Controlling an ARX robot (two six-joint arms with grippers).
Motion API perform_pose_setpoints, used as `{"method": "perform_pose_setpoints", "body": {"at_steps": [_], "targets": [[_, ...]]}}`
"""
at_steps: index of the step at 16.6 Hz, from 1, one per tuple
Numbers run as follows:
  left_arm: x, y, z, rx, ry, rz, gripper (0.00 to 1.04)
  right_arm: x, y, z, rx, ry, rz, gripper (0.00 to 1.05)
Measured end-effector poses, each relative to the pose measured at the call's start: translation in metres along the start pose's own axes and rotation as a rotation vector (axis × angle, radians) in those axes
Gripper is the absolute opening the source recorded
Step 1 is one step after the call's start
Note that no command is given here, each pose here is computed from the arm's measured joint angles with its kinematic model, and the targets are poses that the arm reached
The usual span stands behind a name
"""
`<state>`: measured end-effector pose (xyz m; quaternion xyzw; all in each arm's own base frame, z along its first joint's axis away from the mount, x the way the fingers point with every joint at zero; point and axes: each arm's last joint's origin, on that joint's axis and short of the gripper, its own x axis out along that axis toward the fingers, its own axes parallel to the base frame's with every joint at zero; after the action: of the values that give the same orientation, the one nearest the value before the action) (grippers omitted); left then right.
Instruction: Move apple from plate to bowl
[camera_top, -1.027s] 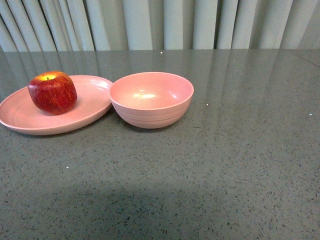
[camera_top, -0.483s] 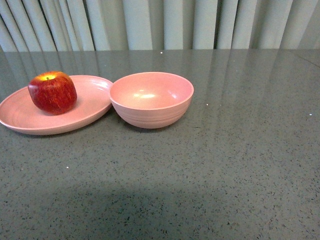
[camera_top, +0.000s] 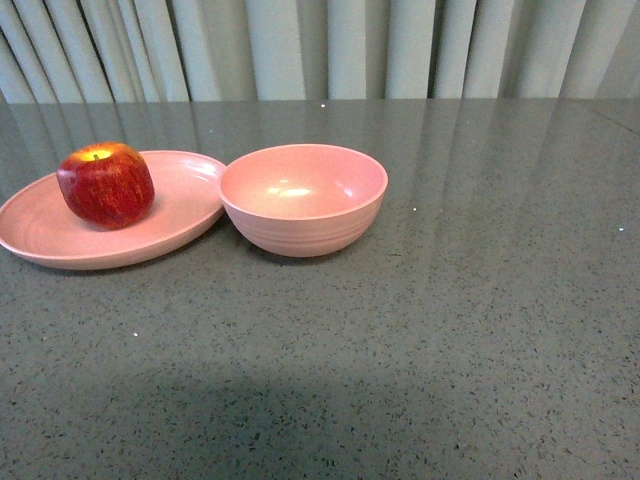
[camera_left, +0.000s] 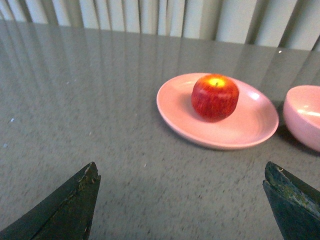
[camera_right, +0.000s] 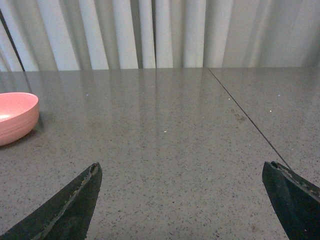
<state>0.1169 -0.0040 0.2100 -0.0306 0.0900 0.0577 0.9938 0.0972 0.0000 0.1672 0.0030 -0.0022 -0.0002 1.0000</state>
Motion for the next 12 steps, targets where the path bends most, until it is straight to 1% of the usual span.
{"method": "perform_pose_setpoints", "body": {"at_steps": [2, 3, 4, 5, 7, 8, 11, 12], "targets": [[0.015, -0.002, 0.013, 0.010, -0.007, -0.036, 0.98, 0.000, 0.000, 0.000, 0.000, 0.001, 0.000, 0.98], [0.039, -0.009, 0.042, 0.039, -0.049, -0.076, 0.98, 0.000, 0.000, 0.000, 0.000, 0.000, 0.000, 0.98], [0.058, -0.015, 0.062, 0.051, -0.066, -0.114, 0.98, 0.000, 0.000, 0.000, 0.000, 0.000, 0.000, 0.98], [0.075, -0.020, 0.074, 0.058, -0.044, -0.138, 0.98, 0.000, 0.000, 0.000, 0.000, 0.000, 0.000, 0.98], [0.112, -0.031, 0.083, 0.060, 0.059, -0.194, 0.98, 0.000, 0.000, 0.000, 0.000, 0.000, 0.000, 0.98], [0.131, -0.039, 0.085, 0.068, 0.101, -0.199, 0.98, 0.000, 0.000, 0.000, 0.000, 0.000, 0.000, 0.98], [0.177, -0.056, 0.085, 0.091, 0.221, -0.216, 0.98, 0.000, 0.000, 0.000, 0.000, 0.000, 0.000, 0.98], [0.190, -0.059, 0.081, 0.106, 0.259, -0.198, 0.98, 0.000, 0.000, 0.000, 0.000, 0.000, 0.000, 0.98]]}}
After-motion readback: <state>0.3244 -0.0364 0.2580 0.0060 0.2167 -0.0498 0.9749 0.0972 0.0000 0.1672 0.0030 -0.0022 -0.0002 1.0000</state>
